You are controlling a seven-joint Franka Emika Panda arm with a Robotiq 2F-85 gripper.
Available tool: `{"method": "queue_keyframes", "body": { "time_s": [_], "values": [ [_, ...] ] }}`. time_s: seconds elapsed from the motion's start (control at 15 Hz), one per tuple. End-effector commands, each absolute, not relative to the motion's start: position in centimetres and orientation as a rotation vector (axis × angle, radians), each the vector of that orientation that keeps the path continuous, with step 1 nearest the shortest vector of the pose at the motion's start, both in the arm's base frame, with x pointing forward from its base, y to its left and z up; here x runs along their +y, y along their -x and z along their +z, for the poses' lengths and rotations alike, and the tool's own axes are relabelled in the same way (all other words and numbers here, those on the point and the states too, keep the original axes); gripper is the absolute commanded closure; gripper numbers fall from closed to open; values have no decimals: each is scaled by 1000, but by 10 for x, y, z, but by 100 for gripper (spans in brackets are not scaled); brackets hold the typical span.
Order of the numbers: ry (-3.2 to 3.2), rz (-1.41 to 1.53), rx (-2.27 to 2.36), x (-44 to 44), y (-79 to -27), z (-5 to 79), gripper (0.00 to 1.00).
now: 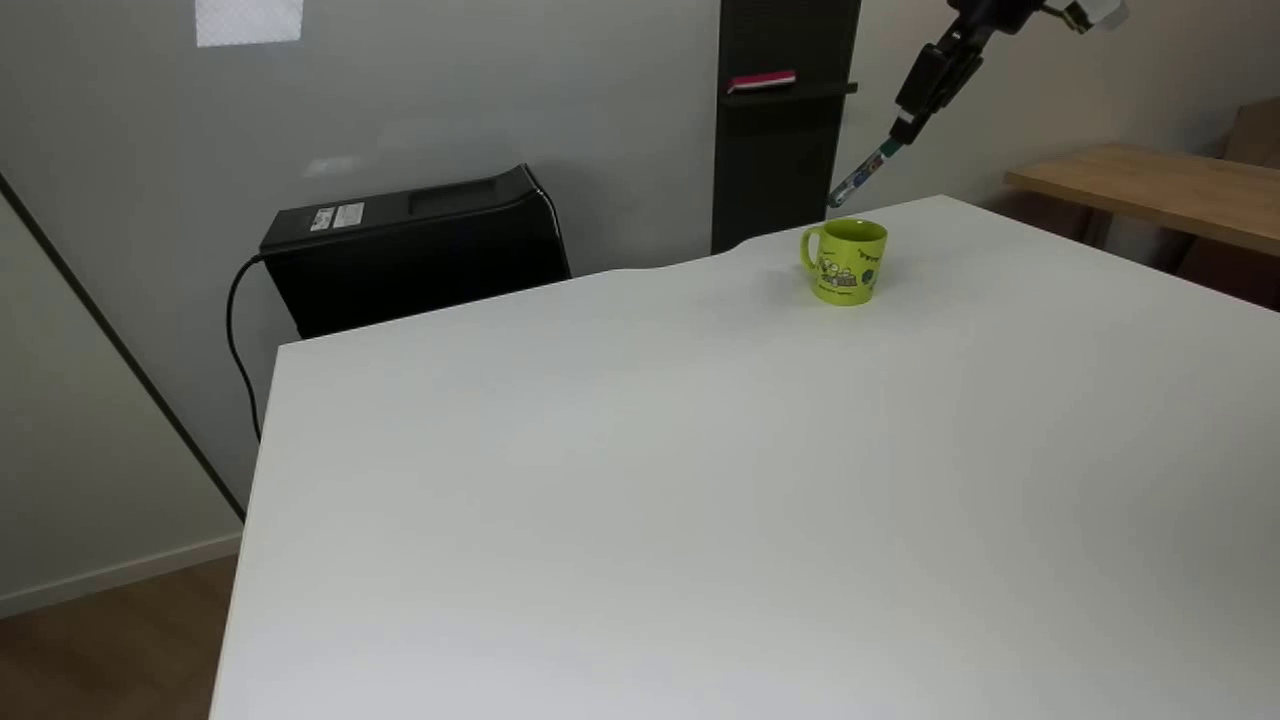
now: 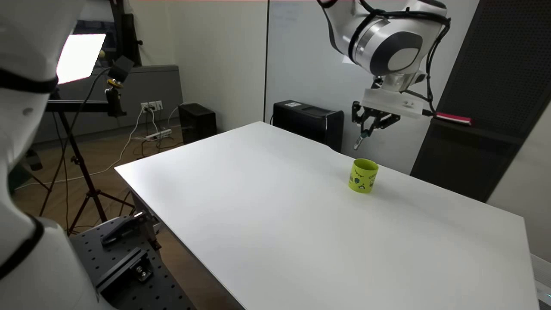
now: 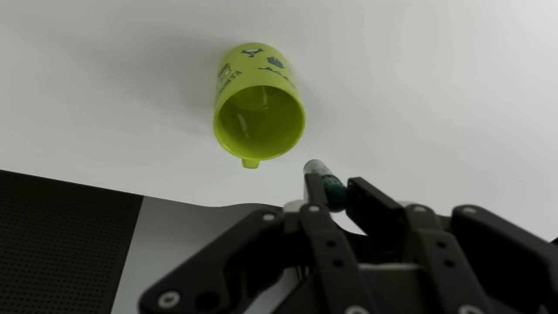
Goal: Remove the marker from the cup and put it on the table
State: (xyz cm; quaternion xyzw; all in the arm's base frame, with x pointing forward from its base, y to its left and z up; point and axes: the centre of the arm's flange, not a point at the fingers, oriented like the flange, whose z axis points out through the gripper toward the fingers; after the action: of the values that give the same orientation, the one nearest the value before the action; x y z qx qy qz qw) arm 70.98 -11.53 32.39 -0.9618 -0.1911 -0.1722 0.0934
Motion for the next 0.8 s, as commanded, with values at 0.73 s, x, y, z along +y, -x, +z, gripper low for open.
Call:
{"method": "queue_keyframes", "body": {
  "time_s": [0.73],
  "values": [
    [2787,-411,-651,-48,-663,252,97]
  ]
}}
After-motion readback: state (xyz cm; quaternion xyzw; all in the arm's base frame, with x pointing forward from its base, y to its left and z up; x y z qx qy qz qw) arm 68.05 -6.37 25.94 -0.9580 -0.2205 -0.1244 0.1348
